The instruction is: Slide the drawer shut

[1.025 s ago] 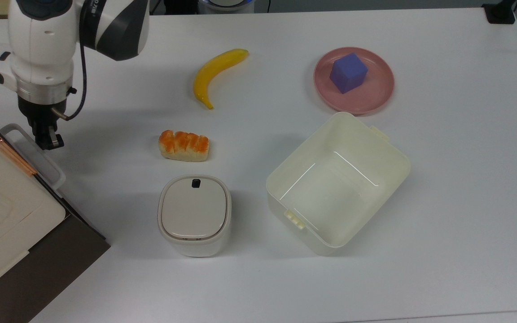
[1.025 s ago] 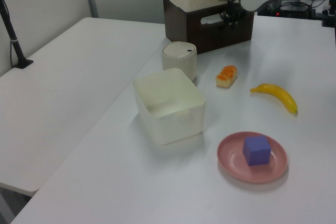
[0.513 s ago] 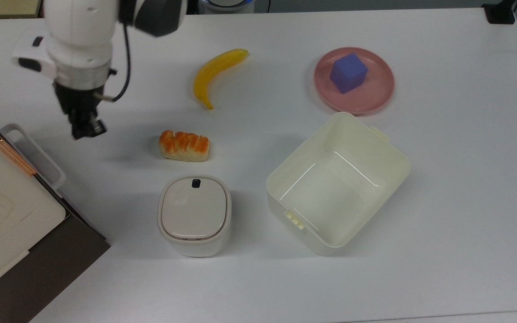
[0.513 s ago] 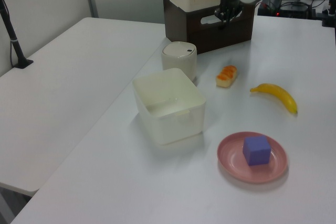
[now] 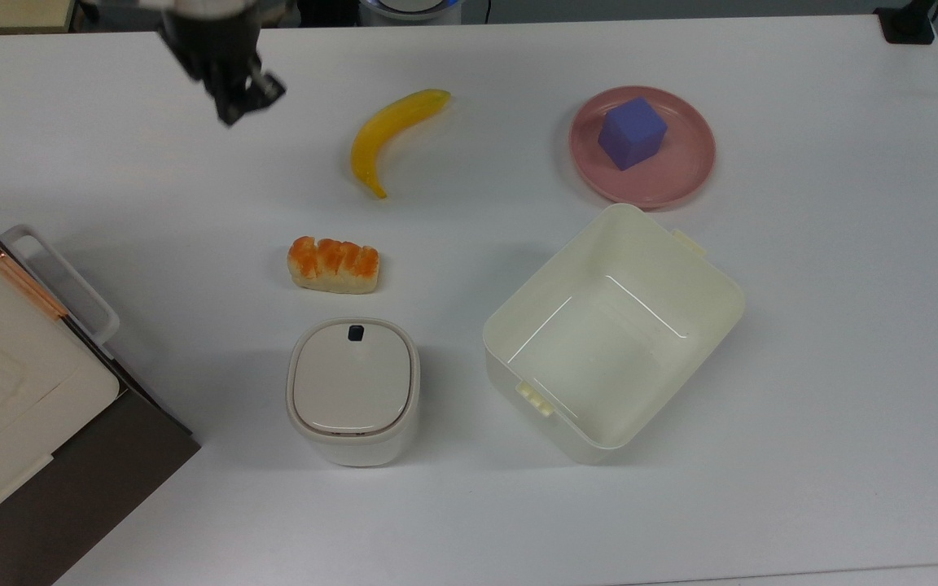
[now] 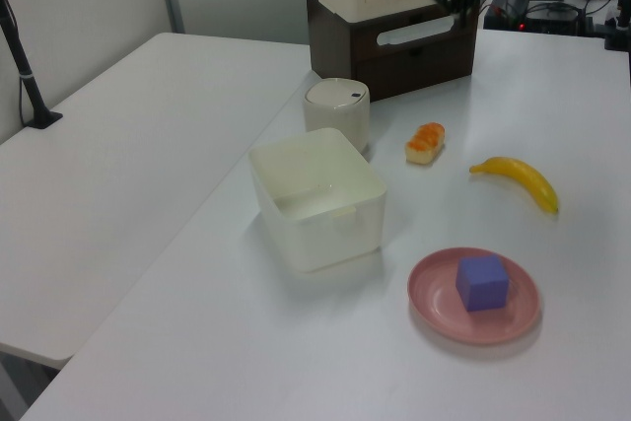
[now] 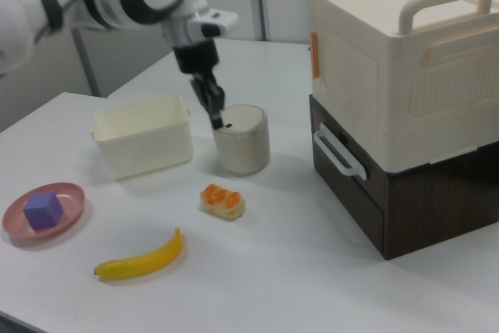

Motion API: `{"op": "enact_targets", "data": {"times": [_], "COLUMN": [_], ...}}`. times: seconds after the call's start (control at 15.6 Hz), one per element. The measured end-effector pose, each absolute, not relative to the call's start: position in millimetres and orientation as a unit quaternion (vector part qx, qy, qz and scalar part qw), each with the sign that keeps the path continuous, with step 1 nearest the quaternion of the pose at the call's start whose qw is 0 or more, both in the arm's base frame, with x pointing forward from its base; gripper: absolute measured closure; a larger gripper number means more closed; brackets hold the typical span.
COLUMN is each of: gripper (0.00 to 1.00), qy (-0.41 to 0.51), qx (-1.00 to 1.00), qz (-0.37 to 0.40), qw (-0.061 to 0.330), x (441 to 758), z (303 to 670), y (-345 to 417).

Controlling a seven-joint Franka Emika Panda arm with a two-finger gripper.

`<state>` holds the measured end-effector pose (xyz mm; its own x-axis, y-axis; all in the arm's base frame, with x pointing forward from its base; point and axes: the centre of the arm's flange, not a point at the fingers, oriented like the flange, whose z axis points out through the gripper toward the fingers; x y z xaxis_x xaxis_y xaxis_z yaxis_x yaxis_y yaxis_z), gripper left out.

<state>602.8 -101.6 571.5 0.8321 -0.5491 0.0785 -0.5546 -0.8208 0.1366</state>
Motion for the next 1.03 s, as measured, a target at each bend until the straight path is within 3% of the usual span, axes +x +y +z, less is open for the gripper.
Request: {"op": "enact_targets", "data": {"times": [0.38, 0.7, 1.03], "gripper": [0.99, 0.99, 0.99], "qy": [-0.249, -0.258, -0.311], "qx": [0.968, 0.966, 0.949], "qz": [-0.003, 0.005, 0.015], "qw": [0.018, -0.011, -0.040], "x": [560.1, 551.3, 540.7], "z": [626.3, 640.6, 643.3], "y": [-81.2, -85.2, -143.9]}}
